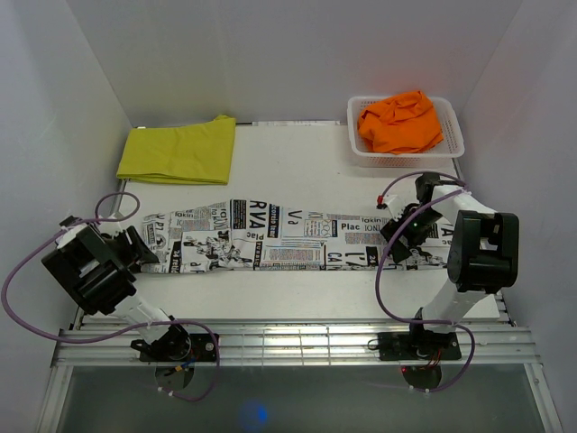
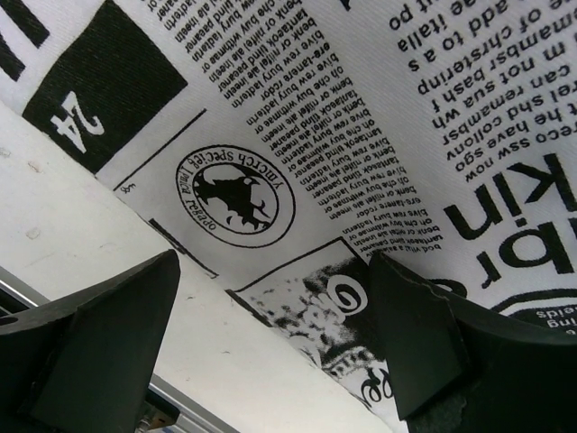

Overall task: Fold and stack the trousers
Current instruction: Fold the trousers

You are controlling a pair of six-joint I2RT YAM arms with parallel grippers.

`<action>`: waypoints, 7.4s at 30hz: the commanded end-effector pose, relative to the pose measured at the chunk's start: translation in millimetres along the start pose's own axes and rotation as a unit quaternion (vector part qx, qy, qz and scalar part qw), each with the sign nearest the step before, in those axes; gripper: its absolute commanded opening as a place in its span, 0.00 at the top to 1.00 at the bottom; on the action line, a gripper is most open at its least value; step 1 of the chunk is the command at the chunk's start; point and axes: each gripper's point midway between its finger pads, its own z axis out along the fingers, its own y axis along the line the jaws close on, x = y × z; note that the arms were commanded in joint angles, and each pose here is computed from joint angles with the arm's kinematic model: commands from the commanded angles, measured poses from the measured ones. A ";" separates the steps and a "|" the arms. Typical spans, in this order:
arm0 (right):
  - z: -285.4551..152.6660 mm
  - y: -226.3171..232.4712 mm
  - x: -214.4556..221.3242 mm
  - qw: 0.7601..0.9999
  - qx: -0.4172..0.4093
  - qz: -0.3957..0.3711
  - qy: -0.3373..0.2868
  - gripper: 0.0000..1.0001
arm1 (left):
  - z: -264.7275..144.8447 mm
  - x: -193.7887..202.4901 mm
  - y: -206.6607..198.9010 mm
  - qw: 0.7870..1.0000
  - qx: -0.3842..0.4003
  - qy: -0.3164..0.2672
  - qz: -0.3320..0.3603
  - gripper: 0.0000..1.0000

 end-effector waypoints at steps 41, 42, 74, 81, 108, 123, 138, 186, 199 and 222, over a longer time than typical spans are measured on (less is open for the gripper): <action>4.4 -20.9 16.5 0.998 0.046 -0.011 0.043 0.13 | -1.9 -22.5 -40.2 0.970 0.236 0.028 -0.042 0.27; 5.5 -20.2 16.9 0.998 0.044 -0.011 0.043 0.13 | -1.2 -24.7 -39.6 0.970 0.238 0.026 -0.042 0.28; 29.9 -35.1 52.0 0.988 0.078 -0.081 0.101 0.27 | 23.7 -112.0 -59.2 0.974 0.227 -0.022 -0.014 0.78; 32.2 -43.4 69.6 0.979 0.106 -0.101 0.139 0.29 | 9.3 -147.0 -67.8 0.971 0.231 -0.049 0.032 1.00; -19.4 -32.8 -3.9 0.994 0.089 -0.069 0.012 0.14 | -48.2 -192.9 -59.1 0.968 0.054 -0.137 0.204 0.02; -16.8 14.2 -15.1 1.000 0.012 -0.015 -0.013 0.02 | 59.1 -55.6 -145.4 0.895 -0.009 -0.023 0.446 0.02; -106.8 -62.0 0.0 0.969 0.166 0.162 -0.084 0.07 | 76.9 -20.7 -71.4 0.940 -0.124 0.018 0.317 0.02; -66.7 -106.4 126.6 0.902 0.141 0.382 -0.143 0.07 | -51.7 -82.2 -171.6 0.942 -0.073 -0.127 0.302 0.03; -36.6 -124.7 109.0 0.890 0.086 0.412 -0.176 0.18 | -41.2 -98.9 -171.8 0.942 -0.075 -0.113 0.306 0.04; -107.3 -138.3 124.8 0.892 0.188 0.379 -0.157 0.92 | -27.7 -99.6 -174.2 0.948 -0.057 -0.117 0.290 0.05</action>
